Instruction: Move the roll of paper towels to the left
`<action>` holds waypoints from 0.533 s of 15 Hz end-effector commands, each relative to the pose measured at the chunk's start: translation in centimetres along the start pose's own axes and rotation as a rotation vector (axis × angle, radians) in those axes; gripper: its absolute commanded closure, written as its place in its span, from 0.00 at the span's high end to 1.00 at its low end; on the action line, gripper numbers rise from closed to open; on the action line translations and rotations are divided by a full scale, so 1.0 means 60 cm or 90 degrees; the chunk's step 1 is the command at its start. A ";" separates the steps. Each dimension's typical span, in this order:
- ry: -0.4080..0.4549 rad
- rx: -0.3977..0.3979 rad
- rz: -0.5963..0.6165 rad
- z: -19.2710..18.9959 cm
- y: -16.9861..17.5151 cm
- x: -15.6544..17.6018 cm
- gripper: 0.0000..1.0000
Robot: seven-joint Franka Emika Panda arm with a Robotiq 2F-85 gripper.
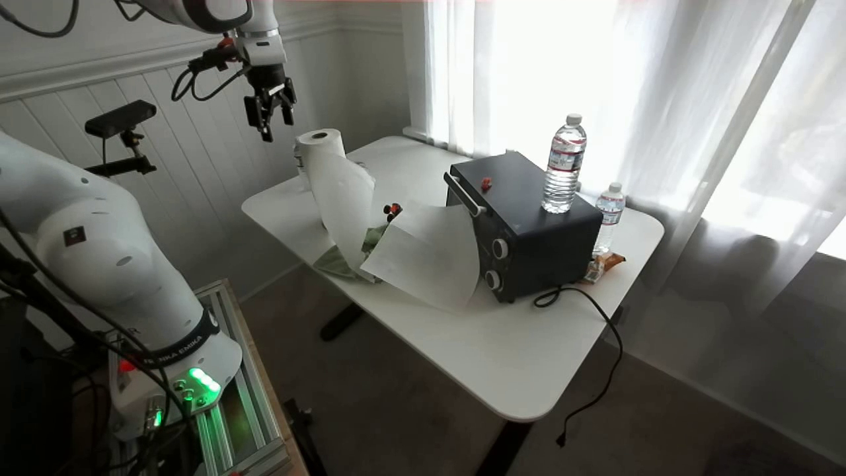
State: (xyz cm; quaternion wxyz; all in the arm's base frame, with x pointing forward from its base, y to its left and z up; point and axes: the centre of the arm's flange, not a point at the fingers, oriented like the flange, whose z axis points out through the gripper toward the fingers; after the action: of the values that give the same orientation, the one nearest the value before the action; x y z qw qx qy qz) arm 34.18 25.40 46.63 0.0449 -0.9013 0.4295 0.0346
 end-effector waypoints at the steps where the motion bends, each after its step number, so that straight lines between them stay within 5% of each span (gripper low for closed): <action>1: -0.002 -0.005 0.005 0.007 -0.004 0.002 1.00; 8: -0.006 -0.008 0.011 0.009 -0.014 0.003 1.00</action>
State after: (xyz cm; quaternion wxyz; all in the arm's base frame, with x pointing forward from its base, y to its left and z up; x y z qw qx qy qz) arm 34.93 25.85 46.10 0.0411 -0.8976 0.4369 0.0416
